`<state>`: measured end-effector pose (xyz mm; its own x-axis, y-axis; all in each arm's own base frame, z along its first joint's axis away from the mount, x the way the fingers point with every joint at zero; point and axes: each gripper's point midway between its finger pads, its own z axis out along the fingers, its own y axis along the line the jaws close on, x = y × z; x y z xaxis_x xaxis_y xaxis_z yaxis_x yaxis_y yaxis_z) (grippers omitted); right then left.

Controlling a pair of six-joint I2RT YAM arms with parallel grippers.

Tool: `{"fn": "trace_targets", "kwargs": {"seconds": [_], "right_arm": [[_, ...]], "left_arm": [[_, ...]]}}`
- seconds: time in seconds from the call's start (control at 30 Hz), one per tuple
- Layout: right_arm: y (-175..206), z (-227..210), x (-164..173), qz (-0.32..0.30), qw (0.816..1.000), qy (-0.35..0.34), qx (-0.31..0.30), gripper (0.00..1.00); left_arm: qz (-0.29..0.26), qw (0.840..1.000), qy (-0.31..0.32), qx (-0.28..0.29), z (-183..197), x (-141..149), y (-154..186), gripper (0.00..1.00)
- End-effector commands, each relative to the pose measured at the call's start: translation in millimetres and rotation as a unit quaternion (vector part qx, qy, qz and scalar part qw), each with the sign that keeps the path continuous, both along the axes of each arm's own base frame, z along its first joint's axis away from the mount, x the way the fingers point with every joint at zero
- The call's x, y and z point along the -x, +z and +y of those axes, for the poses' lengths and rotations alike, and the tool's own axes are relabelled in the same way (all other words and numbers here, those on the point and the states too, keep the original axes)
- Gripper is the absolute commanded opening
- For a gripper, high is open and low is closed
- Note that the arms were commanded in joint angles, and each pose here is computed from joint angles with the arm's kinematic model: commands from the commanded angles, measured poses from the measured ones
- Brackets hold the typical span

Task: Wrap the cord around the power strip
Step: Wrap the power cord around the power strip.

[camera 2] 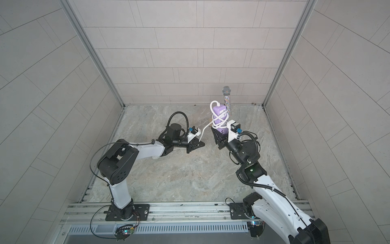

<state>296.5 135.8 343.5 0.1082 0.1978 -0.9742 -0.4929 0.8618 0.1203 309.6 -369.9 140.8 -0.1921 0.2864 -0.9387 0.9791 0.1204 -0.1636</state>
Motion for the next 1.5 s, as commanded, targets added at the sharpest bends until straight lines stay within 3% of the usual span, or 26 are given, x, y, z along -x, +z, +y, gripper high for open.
{"fn": "trace_targets", "kwargs": {"seconds": [0.0, 0.13, 0.27, 0.47, 0.63, 0.87, 0.97, 1.1, 1.3, 1.47], "right_arm": [[44, -43, 3, -0.053, 0.994, -0.069, -0.06, 0.0], [30, -79, -10, -0.018, 0.987, -0.144, -0.07, 0.0], [7, -91, -21, 0.037, 0.982, -0.184, -0.014, 0.0], [-30, -76, -28, 0.11, 0.98, -0.149, 0.076, 0.0], [-66, -61, -29, 0.162, 0.968, -0.118, 0.148, 0.0], [-115, -19, -28, 0.226, 0.929, -0.071, 0.284, 0.0], [-129, 6, -21, 0.219, 0.914, -0.032, 0.341, 0.0], [-142, 41, -2, 0.183, 0.904, 0.036, 0.386, 0.0], [-145, 71, 38, 0.126, 0.917, 0.141, 0.352, 0.0], [-137, 90, 66, 0.082, 0.922, 0.209, 0.315, 0.0]], "left_arm": [[-0.017, 0.998, -0.013, -0.063, 14, 13, -7, 0.0], [-0.026, 0.994, -0.033, -0.103, 29, 30, -6, 0.0], [-0.059, 0.987, -0.038, -0.148, 46, 39, 2, 0.0], [-0.158, 0.966, -0.026, -0.204, 66, 31, 45, 0.0], [-0.236, 0.949, -0.03, -0.208, 72, 30, 95, 0.0], [-0.305, 0.926, -0.134, -0.18, 53, 77, 147, 0.0], [-0.322, 0.915, -0.157, -0.183, 50, 84, 156, 0.0], [-0.367, 0.894, -0.137, -0.218, 55, 67, 165, 0.0], [-0.411, 0.853, -0.091, -0.308, 70, 26, 173, 0.0], [-0.409, 0.847, -0.089, -0.328, 71, 3, 173, 0.0]]}}
